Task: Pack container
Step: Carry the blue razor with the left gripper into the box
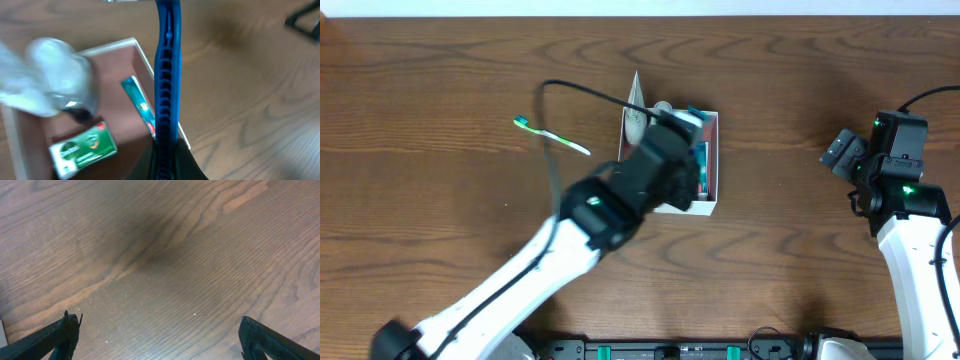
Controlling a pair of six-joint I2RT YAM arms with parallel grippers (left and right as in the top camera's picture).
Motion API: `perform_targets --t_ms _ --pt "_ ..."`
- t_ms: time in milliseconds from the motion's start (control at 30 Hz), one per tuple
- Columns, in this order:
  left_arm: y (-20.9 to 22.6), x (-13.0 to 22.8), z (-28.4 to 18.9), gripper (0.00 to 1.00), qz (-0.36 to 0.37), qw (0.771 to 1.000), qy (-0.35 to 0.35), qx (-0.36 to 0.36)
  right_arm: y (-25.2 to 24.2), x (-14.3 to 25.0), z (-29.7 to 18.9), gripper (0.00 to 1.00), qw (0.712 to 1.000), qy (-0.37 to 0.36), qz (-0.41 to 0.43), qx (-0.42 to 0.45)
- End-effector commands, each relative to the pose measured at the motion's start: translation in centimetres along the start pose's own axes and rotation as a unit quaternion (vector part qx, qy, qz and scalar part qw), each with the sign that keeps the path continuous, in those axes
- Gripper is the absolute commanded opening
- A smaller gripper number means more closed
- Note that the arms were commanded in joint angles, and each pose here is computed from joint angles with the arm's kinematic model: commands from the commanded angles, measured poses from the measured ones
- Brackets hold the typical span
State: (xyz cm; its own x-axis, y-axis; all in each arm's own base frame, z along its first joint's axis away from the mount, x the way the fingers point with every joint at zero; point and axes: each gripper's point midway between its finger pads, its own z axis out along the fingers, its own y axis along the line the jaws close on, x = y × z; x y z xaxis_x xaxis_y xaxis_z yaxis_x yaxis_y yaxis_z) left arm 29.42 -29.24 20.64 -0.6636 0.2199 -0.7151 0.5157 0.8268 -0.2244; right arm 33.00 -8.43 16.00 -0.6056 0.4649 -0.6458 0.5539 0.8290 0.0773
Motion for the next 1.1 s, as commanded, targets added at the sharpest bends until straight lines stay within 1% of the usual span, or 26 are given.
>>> perform_targets --t_ms 0,167,567,733,767,800,833,900,967,1067 --pt "-0.2 0.3 1.9 0.06 0.025 1.000 0.007 -0.012 -0.2 -0.2 0.0 0.99 1.000 -0.001 0.008 0.003" --pt "0.9 1.2 4.7 0.06 0.007 0.999 0.019 -0.044 -0.2 -0.2 0.0 0.99 1.000 -0.001 0.008 0.003" --pt "1.4 3.0 9.9 0.06 -0.011 0.998 0.032 -0.051 -0.2 -0.2 0.0 0.99 1.000 -0.001 0.008 0.003" --pt "1.8 3.8 11.0 0.07 -0.021 0.997 0.041 -0.060 -0.2 -0.2 0.0 0.99 1.000 -0.001 0.008 0.003" --pt "1.8 3.9 11.1 0.13 -0.020 0.997 0.042 -0.061 -0.2 -0.2 0.0 0.99 1.000 -0.001 0.008 0.003" --pt "1.8 3.9 11.1 0.17 -0.020 0.997 0.042 -0.061 -0.2 -0.2 0.0 0.99 1.000 -0.001 0.008 0.003" --pt "1.8 3.8 11.1 0.24 -0.020 0.997 0.041 -0.060 -0.2 -0.2 0.0 0.99 1.000 -0.001 0.008 0.003" --pt "1.8 3.7 11.1 0.35 -0.021 0.997 0.038 -0.059 -0.2 -0.2 0.0 0.99 1.000 -0.001 0.008 0.003" --pt "1.7 3.5 11.1 0.39 -0.021 0.997 0.035 -0.058 -0.2 -0.2 0.0 0.99 1.000 -0.001 0.008 0.003" --pt "1.6 3.3 11.1 0.39 -0.021 0.998 0.030 -0.056 -0.2 -0.2 0.0 0.99 1.000 -0.001 0.008 0.003"
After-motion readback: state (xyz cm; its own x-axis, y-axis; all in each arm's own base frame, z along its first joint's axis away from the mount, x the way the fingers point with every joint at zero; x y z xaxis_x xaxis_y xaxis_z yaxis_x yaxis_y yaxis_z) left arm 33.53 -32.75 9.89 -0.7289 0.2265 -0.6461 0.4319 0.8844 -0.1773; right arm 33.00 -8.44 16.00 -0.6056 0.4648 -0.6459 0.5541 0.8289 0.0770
